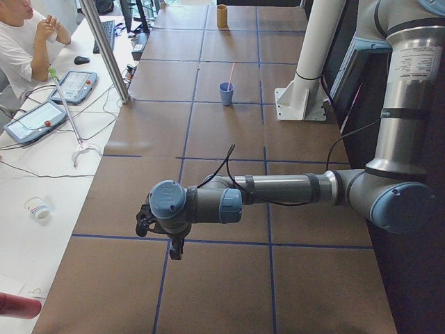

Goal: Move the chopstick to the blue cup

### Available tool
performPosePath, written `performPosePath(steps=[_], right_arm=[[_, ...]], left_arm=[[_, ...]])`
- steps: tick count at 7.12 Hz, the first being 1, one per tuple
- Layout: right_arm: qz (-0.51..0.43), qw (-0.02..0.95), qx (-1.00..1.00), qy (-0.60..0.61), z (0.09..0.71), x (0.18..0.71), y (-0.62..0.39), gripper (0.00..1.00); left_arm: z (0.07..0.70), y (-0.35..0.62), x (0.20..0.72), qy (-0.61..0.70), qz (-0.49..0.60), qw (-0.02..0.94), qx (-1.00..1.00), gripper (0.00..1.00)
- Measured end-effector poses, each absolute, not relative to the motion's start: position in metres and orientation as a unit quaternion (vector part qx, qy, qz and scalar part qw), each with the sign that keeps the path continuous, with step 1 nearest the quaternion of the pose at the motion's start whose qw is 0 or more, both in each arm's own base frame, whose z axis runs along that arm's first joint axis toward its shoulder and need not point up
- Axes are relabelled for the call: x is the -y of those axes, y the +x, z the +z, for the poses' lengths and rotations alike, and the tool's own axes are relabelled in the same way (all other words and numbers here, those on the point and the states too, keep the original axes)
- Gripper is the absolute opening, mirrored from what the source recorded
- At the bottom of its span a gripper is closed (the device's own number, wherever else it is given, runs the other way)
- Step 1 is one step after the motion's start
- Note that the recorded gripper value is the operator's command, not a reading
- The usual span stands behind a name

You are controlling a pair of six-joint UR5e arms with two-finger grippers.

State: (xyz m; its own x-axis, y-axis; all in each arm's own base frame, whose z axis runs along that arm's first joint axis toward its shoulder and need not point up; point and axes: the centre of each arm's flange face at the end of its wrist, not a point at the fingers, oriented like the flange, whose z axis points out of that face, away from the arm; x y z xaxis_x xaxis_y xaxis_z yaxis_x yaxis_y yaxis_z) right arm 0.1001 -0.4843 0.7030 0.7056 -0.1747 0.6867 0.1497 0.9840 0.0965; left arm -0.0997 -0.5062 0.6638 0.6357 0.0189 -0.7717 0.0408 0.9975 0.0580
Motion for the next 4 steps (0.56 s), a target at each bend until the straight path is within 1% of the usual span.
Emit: performPosePath(steps=[2, 4], right_arm=[[-0.090, 0.924, 0.371, 0.022, 0.697, 0.493, 0.102, 1.00], [-0.094, 0.924, 0.371, 0.023, 0.696, 0.496, 0.100, 1.00]], left_arm=[[0.661, -0.096, 0.500, 0.034, -0.010, 0.894, -0.447, 1.00], [0.667, -0.094, 0.481, 0.029, -0.012, 0.891, -0.453, 1.00]])
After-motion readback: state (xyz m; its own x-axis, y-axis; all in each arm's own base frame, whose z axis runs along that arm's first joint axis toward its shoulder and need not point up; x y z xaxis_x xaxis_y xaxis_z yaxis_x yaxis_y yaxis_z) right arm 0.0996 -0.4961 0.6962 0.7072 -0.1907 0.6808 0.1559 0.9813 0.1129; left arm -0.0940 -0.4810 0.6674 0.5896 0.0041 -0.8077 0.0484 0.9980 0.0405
